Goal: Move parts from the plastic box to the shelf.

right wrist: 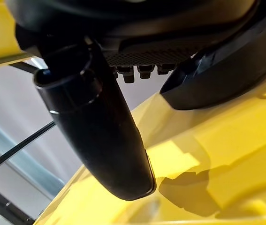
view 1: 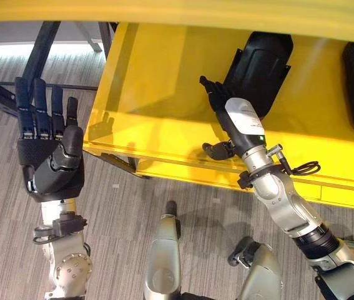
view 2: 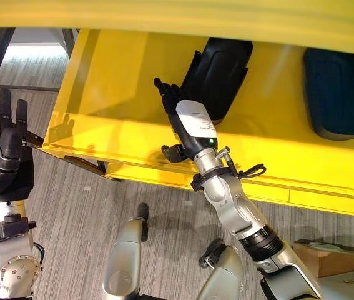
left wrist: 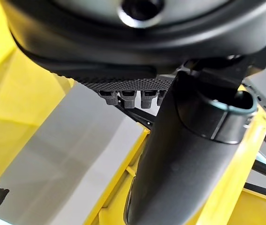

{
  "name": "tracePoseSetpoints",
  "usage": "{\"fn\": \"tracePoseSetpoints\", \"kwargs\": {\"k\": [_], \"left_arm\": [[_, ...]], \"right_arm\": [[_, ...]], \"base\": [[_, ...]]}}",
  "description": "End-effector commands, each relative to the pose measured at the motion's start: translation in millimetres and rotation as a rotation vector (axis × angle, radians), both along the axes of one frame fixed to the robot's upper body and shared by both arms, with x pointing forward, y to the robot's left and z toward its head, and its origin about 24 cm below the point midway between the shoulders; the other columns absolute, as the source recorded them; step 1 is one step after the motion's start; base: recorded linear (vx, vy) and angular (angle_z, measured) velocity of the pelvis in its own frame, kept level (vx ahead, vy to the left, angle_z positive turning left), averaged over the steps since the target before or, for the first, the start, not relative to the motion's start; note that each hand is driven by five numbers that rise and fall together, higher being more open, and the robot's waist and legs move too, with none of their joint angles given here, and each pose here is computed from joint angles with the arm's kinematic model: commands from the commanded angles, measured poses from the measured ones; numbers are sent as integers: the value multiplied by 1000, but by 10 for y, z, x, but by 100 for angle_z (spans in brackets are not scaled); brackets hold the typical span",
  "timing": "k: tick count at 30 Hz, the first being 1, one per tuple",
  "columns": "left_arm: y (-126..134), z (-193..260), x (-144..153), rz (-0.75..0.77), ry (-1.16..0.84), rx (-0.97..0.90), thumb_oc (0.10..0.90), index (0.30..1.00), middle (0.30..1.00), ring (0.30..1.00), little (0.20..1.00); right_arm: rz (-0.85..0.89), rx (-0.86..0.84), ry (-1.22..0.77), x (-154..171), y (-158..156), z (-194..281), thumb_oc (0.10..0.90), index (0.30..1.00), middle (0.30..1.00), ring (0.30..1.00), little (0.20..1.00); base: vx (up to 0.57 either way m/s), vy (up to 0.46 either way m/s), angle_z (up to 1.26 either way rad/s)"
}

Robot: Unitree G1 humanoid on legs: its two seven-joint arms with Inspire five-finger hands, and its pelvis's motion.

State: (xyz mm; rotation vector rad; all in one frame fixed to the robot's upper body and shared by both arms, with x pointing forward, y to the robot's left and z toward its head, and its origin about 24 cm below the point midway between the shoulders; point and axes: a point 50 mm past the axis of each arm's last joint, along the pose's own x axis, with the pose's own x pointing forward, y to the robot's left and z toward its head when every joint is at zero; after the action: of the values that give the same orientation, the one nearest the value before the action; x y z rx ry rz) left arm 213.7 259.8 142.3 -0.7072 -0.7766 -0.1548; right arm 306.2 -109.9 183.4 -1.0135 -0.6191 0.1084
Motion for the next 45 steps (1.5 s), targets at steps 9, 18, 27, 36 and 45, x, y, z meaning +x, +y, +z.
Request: {"fn": "tracePoseSetpoints", "kwargs": {"k": [9, 18, 27, 36, 45], "left_arm": [[-63, 372, -218, -40, -255, 73, 900, 1000, 1000, 1000, 1000], [-44, 328, -213, -74, -255, 73, 900, 1000, 1000, 1000, 1000], [-42, 338, -206, -93, -252, 79, 900, 1000, 1000, 1000, 1000], [-380, 625, 94, -84, -239, 113, 900, 1000, 1000, 1000, 1000], [-783, 869, 403, -37, -215, 117, 900, 1000, 1000, 1000, 1000]], "right_arm": [[261, 251, -447, -490, 139, 782, 900, 1000, 1000, 1000, 1000], [224, 202, -251, -284, 159, 633, 900, 1000, 1000, 1000, 1000], [194, 118, -130, -166, 199, 455, 900, 1000, 1000, 1000, 1000], [204, 67, -176, -165, 429, 649, 900, 1000, 1000, 1000, 1000], [268, 64, -22, -41, 748, 583, 900, 1000, 1000, 1000, 1000]], "base": [[15, 15, -4], [-2, -1, -1], [-2, -26, 0], [8, -20, 1], [6, 2, -5]]}}
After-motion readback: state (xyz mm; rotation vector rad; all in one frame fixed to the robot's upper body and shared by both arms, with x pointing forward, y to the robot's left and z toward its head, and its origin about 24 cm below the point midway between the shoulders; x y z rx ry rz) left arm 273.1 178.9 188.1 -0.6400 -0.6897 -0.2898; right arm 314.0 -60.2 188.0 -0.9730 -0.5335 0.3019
